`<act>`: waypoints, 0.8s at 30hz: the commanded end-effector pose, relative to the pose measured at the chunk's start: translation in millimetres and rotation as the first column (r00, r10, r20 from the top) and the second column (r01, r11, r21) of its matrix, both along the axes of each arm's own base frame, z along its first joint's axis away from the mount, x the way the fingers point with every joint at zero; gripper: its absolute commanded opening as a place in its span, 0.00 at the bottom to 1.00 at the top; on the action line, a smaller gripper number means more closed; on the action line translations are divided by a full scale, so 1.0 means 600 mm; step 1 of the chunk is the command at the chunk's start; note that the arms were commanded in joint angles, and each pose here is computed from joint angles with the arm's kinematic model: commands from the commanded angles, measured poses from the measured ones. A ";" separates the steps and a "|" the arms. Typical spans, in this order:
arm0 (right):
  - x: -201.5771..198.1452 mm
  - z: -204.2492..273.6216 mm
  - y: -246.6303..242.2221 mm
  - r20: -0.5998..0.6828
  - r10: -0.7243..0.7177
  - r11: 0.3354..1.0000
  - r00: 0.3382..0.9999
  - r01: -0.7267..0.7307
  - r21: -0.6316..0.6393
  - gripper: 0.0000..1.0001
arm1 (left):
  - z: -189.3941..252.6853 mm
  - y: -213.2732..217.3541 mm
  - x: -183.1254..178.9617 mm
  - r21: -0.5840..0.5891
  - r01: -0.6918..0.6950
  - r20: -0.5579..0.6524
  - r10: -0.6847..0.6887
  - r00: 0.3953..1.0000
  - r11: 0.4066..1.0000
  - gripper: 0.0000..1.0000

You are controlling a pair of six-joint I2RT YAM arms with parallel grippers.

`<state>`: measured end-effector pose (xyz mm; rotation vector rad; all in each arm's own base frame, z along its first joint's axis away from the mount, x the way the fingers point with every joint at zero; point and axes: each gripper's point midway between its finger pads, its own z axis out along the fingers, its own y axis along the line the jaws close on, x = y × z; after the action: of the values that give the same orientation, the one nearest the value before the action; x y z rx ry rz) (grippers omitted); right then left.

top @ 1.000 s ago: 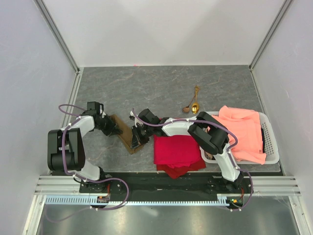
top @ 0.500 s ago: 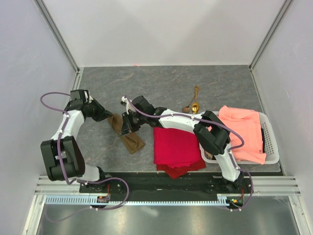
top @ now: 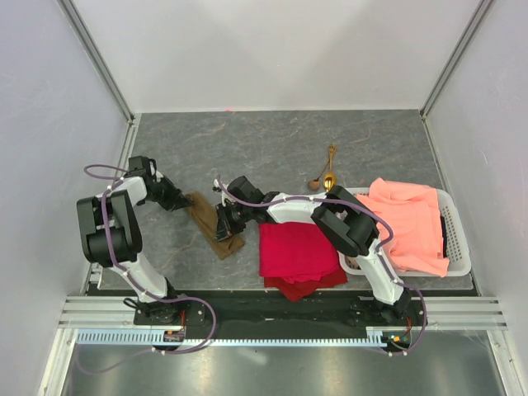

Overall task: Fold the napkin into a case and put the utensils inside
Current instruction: Smooth out the smaller rectangle-folded napkin at the center of the board.

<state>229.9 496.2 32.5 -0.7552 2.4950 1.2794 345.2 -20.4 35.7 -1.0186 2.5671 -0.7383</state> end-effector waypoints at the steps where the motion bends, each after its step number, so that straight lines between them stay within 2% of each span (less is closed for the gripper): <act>1: 0.007 -0.012 0.011 0.020 0.000 1.000 1.000 0.000 0.028 0.15 | -0.006 -0.001 0.036 -0.017 0.008 0.031 -0.008 0.999 1.000 0.07; 7: 0.005 0.048 0.022 0.056 0.013 0.998 0.998 -0.017 0.060 0.16 | 0.075 -0.004 0.043 0.005 0.027 0.149 -0.028 0.989 1.000 0.08; 11: -0.010 0.096 0.020 0.099 0.026 0.999 0.995 -0.030 0.040 0.22 | 0.134 -0.009 0.026 0.021 0.037 0.202 -0.040 0.979 0.999 0.11; 12: -0.004 0.121 0.022 0.129 0.016 0.998 0.992 -0.022 0.050 0.24 | 0.145 -0.008 0.020 0.030 0.032 0.215 -0.037 0.976 0.999 0.12; 15: 0.008 0.127 0.009 0.203 -0.004 1.000 0.979 0.010 -0.028 0.39 | 0.178 0.005 -0.003 0.087 -0.030 0.247 0.008 0.969 0.996 0.14; 16: 0.010 0.127 0.009 0.226 0.002 0.999 0.974 0.008 -0.040 0.49 | 0.177 0.014 -0.018 0.115 -0.066 0.223 0.039 0.974 0.991 0.14; 19: 0.026 0.115 0.008 0.258 -0.003 0.995 0.966 0.028 -0.094 0.57 | 0.210 0.025 -0.042 0.148 -0.103 0.258 0.062 0.964 0.984 0.15; 23: 0.056 0.108 0.019 0.343 -0.002 0.985 0.939 0.061 -0.162 0.61 | 0.251 0.033 -0.070 0.170 -0.149 0.322 0.088 0.943 0.974 0.16; 24: 0.054 0.081 0.015 0.344 0.014 0.973 0.939 0.066 -0.220 0.61 | 0.255 0.032 -0.073 0.167 -0.152 0.332 0.090 0.939 0.974 0.16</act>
<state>244.7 509.3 98.0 -0.8588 2.3623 1.0057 319.7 -7.4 182.7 -0.8419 2.2465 -0.6117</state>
